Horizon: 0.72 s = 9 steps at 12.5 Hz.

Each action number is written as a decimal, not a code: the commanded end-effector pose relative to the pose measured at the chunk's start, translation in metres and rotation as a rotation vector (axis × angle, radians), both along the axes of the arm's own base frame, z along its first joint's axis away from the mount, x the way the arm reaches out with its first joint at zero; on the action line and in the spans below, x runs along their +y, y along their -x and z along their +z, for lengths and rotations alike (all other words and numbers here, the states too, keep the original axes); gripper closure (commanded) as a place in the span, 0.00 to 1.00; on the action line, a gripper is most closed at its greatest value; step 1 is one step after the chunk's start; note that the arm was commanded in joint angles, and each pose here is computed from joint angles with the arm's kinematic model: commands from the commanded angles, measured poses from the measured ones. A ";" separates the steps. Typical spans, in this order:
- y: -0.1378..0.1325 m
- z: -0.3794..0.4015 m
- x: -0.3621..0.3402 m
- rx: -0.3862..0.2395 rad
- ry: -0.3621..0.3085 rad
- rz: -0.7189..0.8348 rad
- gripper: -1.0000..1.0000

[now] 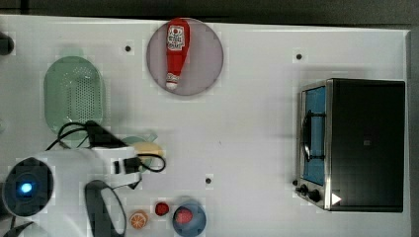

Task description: Pick Banana and place it in mug.

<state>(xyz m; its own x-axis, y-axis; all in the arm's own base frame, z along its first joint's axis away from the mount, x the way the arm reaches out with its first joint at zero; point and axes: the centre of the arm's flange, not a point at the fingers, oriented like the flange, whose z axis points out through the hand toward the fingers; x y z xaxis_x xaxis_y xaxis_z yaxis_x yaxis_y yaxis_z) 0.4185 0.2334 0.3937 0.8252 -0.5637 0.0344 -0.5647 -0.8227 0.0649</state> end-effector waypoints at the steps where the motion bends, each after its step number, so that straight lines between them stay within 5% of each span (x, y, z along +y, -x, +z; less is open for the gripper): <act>1: -0.014 -0.028 0.002 -0.006 -0.057 -0.177 0.72; 6: -0.027 -0.106 0.008 0.035 -0.116 -0.184 0.72; 9: -0.027 -0.122 -0.001 0.062 -0.105 -0.198 0.46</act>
